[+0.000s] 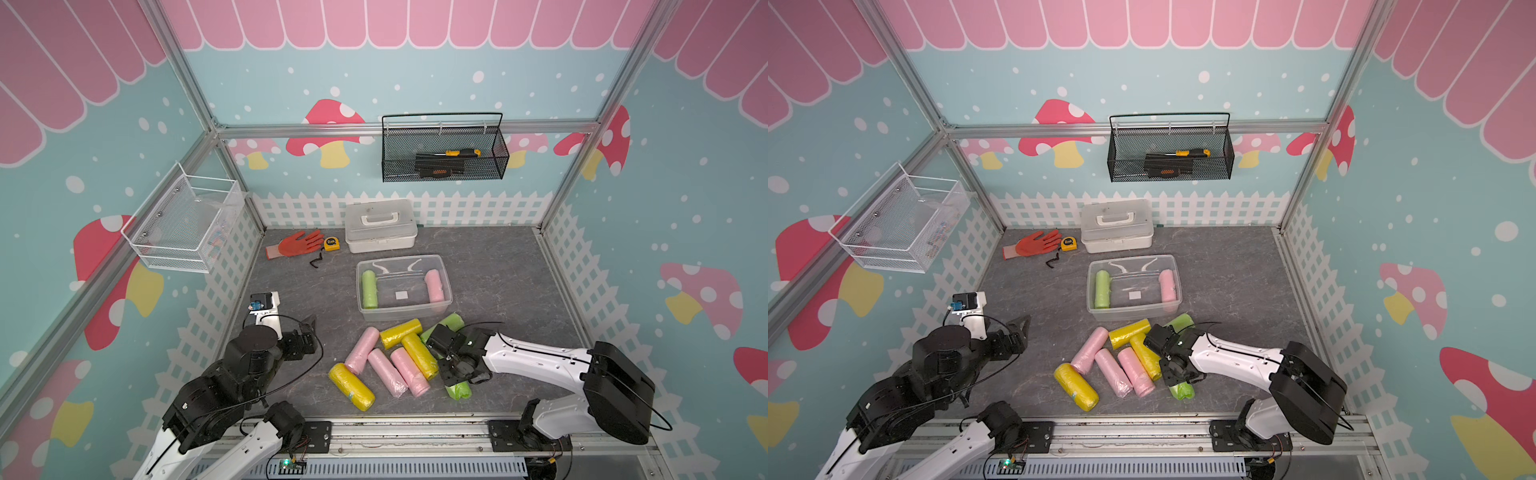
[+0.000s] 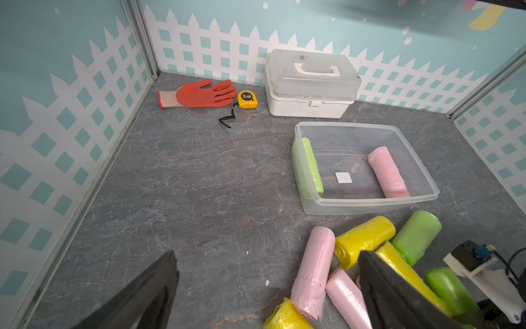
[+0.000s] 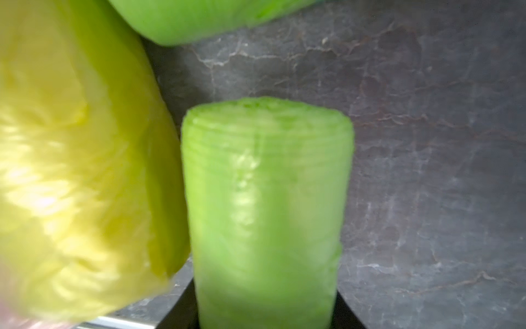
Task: Put the roll of trash bags into the storage box
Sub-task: Pick up the roll of trash bags from the center of the board.
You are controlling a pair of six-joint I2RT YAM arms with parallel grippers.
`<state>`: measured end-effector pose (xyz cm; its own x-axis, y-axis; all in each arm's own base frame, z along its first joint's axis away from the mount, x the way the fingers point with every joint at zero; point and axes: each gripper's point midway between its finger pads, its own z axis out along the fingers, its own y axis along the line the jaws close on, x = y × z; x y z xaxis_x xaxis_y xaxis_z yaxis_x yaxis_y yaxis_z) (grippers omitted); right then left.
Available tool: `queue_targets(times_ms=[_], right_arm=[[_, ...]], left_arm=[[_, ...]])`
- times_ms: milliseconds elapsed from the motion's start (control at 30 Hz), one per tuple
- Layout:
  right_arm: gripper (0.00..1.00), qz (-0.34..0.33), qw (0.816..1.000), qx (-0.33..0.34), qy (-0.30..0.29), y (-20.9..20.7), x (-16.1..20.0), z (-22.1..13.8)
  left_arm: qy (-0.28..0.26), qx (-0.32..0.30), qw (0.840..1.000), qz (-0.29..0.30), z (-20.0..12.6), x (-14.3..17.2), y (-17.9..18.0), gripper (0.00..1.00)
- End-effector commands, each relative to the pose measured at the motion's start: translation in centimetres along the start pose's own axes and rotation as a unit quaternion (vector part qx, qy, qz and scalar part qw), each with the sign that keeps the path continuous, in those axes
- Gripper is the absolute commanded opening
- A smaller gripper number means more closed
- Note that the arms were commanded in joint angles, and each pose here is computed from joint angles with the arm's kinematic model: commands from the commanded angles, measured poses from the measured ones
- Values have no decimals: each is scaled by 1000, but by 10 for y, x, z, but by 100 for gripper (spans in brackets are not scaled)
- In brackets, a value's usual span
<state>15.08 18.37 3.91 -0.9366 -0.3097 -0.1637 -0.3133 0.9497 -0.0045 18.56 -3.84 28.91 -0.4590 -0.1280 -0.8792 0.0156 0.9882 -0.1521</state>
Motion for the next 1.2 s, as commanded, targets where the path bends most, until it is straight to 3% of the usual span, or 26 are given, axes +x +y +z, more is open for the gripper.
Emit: queue_targets(times_ms=[0, 333, 700, 800, 933, 1067, 1167], right_arm=[[36, 7, 1000, 10, -27, -8, -5, -23], [27, -15, 994, -1, -107, -10, -33, -85], [24, -48, 965, -20, -256, 18, -134, -203], [23, -43, 959, -15, -278, 25, -166, -220], [20, -41, 959, -3, -281, 31, -205, -221], [17, -29, 969, -66, -238, 52, -222, -196], [16, -16, 972, -32, -234, 43, -246, -176]], left_arm=[[6, 14, 1000, 17, 4, 3, -7, 99], [38, 32, 998, 29, 16, 12, -21, 99], [11, 40, 999, 12, 3, 6, -15, 99], [5, 43, 999, 9, 0, 5, -14, 99], [9, 41, 999, 11, 2, 6, -15, 99], [18, 36, 999, 16, 6, 7, -16, 99], [25, 35, 999, 31, 9, 5, -19, 99]])
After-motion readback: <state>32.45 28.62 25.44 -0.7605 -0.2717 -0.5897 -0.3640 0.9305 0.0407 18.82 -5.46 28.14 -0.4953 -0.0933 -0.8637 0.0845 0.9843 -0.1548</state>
